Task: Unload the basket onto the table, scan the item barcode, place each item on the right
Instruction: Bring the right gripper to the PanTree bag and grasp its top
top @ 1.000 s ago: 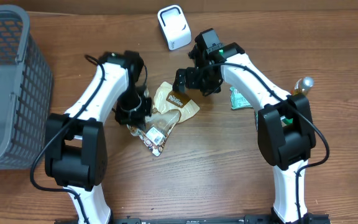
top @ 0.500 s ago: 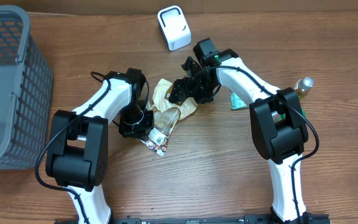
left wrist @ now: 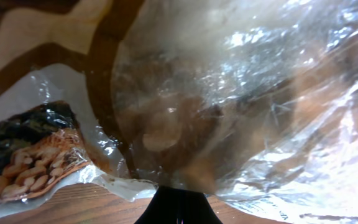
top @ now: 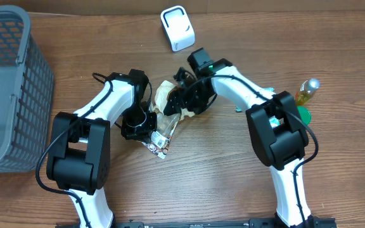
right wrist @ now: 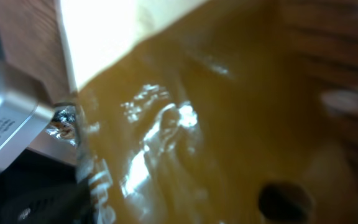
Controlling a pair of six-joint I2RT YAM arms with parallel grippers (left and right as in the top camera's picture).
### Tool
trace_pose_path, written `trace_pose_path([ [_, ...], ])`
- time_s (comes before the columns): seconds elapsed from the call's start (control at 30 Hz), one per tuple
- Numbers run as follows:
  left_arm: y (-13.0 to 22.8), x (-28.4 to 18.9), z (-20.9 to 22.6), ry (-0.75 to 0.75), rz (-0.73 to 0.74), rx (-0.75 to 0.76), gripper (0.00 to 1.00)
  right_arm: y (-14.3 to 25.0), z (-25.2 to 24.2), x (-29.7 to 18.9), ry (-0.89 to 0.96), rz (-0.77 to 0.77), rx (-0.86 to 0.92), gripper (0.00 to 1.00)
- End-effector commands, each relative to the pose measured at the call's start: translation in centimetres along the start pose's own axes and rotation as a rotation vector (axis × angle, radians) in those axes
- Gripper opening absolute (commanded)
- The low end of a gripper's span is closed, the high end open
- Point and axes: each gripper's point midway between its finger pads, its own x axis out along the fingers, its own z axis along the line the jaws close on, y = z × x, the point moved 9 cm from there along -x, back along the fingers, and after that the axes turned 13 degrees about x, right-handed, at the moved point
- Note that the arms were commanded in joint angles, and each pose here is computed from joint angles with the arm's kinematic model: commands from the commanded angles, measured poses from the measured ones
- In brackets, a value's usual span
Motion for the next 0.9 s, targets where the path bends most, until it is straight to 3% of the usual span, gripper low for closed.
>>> trace_pose_path([
  [0.0,0.1,0.3,-0.1,0.000,0.004,-0.005,0.04,1.2,0.2,2.4,0.033,0.043,-0.028,0.59],
  [0.27,0.1,0.3,-0.1,-0.001,0.003,-0.004,0.04,1.5,0.6,2.8,0.036,0.052,-0.035,0.46],
  [0.73,-0.1,0.2,0.7,-0.106,-0.011,0.001,0.06,0.7,-0.9,1.5,0.035,0.033,0.009,0.45],
  [0.87,-0.2,0.2,0.7,-0.105,-0.015,0.002,0.06,0.7,-0.8,1.5,0.034,0.032,0.008,0.33],
])
